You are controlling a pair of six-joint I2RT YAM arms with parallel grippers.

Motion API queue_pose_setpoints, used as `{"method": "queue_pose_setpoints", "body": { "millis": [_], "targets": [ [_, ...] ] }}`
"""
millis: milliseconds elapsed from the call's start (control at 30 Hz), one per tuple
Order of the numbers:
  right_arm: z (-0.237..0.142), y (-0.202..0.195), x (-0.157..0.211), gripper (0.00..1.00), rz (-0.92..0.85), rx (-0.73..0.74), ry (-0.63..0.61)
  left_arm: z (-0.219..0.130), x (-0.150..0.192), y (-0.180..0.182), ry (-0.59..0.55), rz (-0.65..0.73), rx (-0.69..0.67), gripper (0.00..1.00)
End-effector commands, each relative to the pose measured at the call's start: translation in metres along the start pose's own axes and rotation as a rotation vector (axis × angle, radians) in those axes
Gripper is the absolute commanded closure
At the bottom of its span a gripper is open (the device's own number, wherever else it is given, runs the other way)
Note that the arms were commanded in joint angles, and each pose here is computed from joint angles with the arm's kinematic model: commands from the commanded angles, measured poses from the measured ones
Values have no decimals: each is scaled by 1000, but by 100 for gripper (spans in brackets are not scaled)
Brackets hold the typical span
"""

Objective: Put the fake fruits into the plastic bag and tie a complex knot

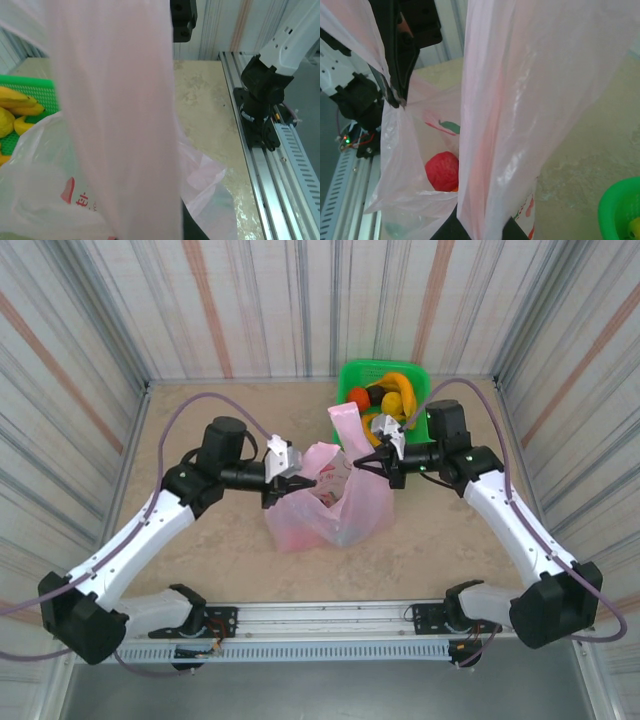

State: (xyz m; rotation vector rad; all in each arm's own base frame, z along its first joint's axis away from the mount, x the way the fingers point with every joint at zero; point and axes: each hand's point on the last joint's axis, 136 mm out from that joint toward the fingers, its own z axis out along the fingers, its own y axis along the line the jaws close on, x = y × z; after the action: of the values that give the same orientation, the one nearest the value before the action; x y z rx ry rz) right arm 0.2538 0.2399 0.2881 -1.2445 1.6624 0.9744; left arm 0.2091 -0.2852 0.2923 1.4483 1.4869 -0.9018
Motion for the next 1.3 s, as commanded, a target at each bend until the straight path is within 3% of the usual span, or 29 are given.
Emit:
{"method": "queue_pose_setpoints", "body": {
  "millis": [0, 567, 667, 933, 1133, 1267],
  "targets": [
    [7, 6, -2, 100, -35, -36, 31, 6, 6, -3, 94, 49, 17, 100],
    [24, 28, 13, 99, -51, -152, 118, 25, 23, 5, 290, 22, 76, 100],
    [24, 32, 11, 90, -57, -169, 98, 26, 24, 8, 301, 18, 67, 100],
    [20, 35, 8, 77, -62, -181, 63, 30, 23, 12, 308, 3, 75, 100],
    [16, 35, 7, 55, -62, -187, 41, 32, 26, 12, 317, -6, 82, 100],
    [15, 33, 3, 47, -61, -184, 20, 32, 25, 12, 312, -4, 85, 100]
  ]
}}
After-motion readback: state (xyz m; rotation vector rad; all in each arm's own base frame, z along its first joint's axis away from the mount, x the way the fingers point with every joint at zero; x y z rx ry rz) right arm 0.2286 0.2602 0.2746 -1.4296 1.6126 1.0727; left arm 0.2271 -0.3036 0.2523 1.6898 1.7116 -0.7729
